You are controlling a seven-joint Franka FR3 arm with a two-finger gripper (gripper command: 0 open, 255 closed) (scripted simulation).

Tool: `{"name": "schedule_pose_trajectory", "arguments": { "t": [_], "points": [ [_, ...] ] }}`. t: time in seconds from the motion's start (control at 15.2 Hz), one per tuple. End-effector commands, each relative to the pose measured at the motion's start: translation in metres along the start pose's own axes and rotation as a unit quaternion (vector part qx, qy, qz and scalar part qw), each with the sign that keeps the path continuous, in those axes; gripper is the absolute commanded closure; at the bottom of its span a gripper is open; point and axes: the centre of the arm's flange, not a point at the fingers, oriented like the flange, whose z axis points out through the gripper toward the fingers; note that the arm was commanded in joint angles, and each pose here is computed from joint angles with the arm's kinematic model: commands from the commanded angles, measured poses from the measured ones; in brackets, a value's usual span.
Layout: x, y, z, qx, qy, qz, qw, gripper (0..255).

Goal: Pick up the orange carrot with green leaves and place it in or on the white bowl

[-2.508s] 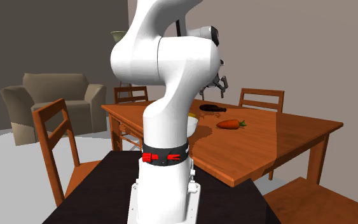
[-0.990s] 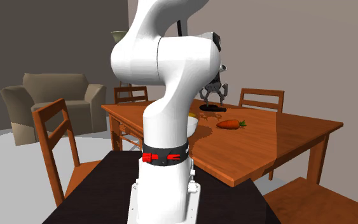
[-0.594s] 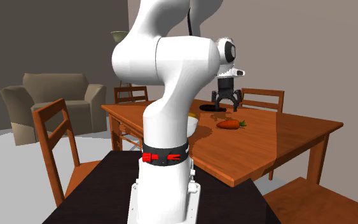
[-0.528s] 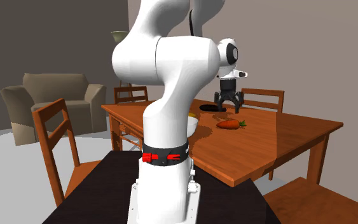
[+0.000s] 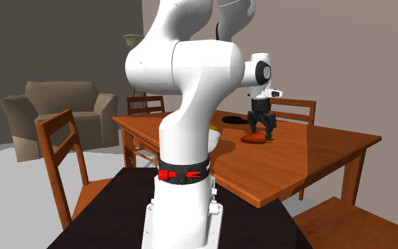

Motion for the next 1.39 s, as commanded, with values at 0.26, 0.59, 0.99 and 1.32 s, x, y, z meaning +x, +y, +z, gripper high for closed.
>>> {"name": "schedule_pose_trajectory", "arguments": {
  "t": [0.26,0.59,0.99,1.32],
  "points": [
    [0.001,0.000,0.013,0.000,0.000,0.001,1.0000,0],
    [0.001,0.000,0.013,0.000,0.000,0.001,1.0000,255],
    [0.001,0.000,0.013,0.000,0.000,0.001,1.0000,255],
    [0.002,0.000,0.003,0.000,0.000,0.001,1.0000,255]
  ]
}}
